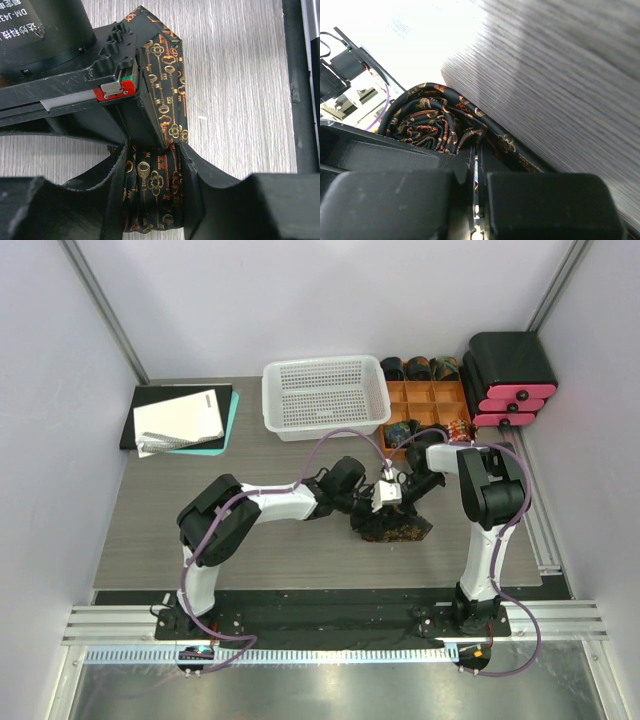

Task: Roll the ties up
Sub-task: Roll the tie at the center of the board.

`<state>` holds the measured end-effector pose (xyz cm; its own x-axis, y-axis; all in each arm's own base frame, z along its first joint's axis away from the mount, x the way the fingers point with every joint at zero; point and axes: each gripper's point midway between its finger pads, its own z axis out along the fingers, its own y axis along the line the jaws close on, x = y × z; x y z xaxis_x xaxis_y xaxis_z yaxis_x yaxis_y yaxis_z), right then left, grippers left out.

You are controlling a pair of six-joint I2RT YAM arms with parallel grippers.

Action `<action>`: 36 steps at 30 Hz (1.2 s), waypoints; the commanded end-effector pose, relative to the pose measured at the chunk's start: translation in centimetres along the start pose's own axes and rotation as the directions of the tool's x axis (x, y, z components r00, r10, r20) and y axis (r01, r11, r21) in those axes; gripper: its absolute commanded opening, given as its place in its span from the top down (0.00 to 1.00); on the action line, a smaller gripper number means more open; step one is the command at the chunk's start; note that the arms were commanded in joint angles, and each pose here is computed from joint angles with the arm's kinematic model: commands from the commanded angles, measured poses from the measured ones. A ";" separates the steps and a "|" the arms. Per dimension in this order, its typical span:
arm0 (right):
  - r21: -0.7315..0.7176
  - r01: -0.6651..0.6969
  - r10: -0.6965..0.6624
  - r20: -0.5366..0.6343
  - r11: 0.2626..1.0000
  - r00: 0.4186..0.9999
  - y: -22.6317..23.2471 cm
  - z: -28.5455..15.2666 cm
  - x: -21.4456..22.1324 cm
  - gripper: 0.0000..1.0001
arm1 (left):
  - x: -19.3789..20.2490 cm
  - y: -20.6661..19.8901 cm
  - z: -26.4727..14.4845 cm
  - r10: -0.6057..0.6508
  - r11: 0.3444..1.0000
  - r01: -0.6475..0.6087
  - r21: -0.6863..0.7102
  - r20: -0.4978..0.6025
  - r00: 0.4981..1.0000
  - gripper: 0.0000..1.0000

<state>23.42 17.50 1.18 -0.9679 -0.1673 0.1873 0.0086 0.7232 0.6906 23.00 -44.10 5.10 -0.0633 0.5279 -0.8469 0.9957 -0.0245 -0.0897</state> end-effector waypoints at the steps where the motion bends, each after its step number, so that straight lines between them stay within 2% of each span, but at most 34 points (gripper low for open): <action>1: 0.084 0.054 -0.060 0.075 0.995 0.995 -1.9 2.2 -2.5 0.99 | 3.1 -0.7 1.4 0.009 1.000 -0.008 0.015 -0.082 0.997 0.66; 4: 0.067 0.056 -0.059 0.052 0.996 0.997 -1.5 2.0 -1.9 0.97 | 5.3 -1.0 1.3 0.003 1.000 -0.002 0.010 -0.136 0.991 0.66; 5: 0.054 0.065 -0.069 0.064 0.996 0.996 -1.1 1.5 -2.0 0.89 | 6.2 -1.1 1.2 -0.004 1.000 0.005 0.011 -0.161 0.987 0.66; 8: 0.015 0.095 -0.096 0.113 0.995 0.989 0.5 -0.8 -2.4 0.75 | 8.5 -1.2 0.8 -0.013 1.000 0.013 -0.004 -0.232 0.973 0.63; 17: -0.056 0.120 -0.109 0.160 0.991 0.981 3.9 -5.2 -1.9 0.60 | 11.4 -2.0 0.0 -0.038 0.999 0.038 -0.005 -0.313 0.949 0.61; 25: -0.122 0.071 -0.048 0.179 0.990 0.983 5.2 -5.3 -1.7 0.59 | 11.4 -1.6 0.3 -0.039 0.999 0.038 -0.009 -0.330 0.943 0.60; 31: -0.092 0.059 -0.041 0.191 0.994 0.981 4.6 -5.7 -1.5 0.57 | 11.8 -1.8 0.1 -0.040 0.999 0.041 -0.004 -0.337 0.941 0.60; 36: -0.120 0.056 -0.031 0.198 0.991 0.980 4.8 -6.9 -1.0 0.51 | 11.6 -1.8 0.1 -0.035 0.999 0.036 -0.003 -0.337 0.941 0.59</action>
<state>26.05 15.71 5.47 -0.9954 -0.0597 0.0743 0.0110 0.7025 0.7116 23.75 -43.34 3.03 0.0324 0.5809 -0.8133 0.9994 -0.0296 0.0187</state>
